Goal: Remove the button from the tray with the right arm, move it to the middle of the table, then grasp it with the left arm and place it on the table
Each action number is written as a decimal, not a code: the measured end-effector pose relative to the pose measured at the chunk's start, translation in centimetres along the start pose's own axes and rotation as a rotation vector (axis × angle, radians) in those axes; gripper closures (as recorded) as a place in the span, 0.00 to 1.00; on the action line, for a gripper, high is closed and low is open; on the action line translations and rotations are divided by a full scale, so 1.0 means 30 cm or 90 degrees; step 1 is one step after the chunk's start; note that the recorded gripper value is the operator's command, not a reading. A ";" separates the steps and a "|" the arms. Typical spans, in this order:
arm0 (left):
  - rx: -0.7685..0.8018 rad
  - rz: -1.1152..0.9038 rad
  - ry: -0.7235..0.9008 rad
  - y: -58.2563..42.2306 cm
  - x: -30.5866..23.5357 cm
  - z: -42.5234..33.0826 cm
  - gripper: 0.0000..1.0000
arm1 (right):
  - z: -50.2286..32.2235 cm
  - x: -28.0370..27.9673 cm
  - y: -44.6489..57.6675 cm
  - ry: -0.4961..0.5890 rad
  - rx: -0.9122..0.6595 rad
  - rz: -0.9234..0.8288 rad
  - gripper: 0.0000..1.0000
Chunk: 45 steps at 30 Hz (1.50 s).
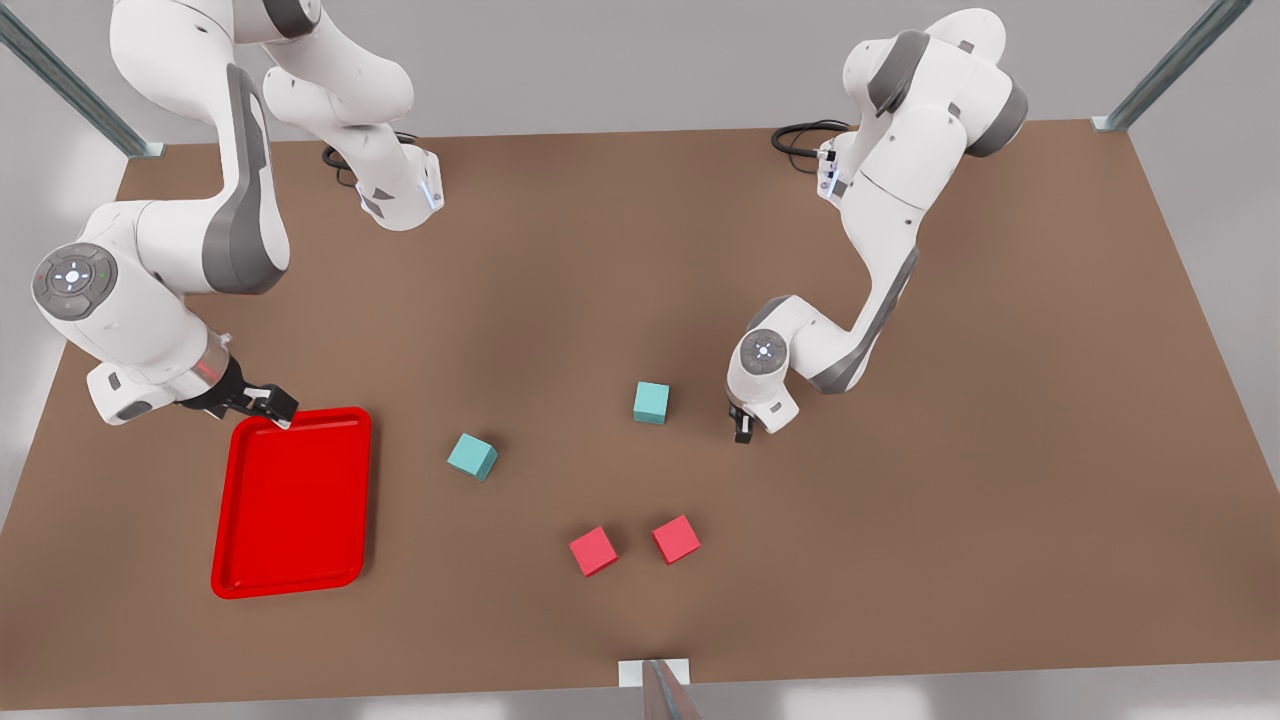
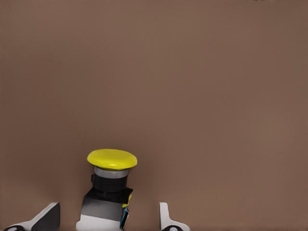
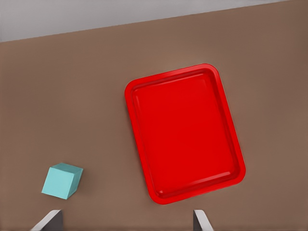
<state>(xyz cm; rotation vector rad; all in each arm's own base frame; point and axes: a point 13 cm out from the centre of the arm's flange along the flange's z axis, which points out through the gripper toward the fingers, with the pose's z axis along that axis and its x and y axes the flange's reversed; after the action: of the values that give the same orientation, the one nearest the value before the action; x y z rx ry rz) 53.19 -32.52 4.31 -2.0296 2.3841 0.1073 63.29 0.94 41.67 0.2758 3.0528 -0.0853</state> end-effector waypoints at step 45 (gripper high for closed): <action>0.015 0.049 -0.425 -0.214 -1.041 -0.159 0.53 | -0.009 0.012 0.046 0.002 -0.001 0.006 0.00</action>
<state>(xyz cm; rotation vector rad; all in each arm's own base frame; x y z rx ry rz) 64.73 -3.03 10.35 -1.5480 2.0100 0.6398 63.17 2.37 41.84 0.2898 3.0540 -0.0813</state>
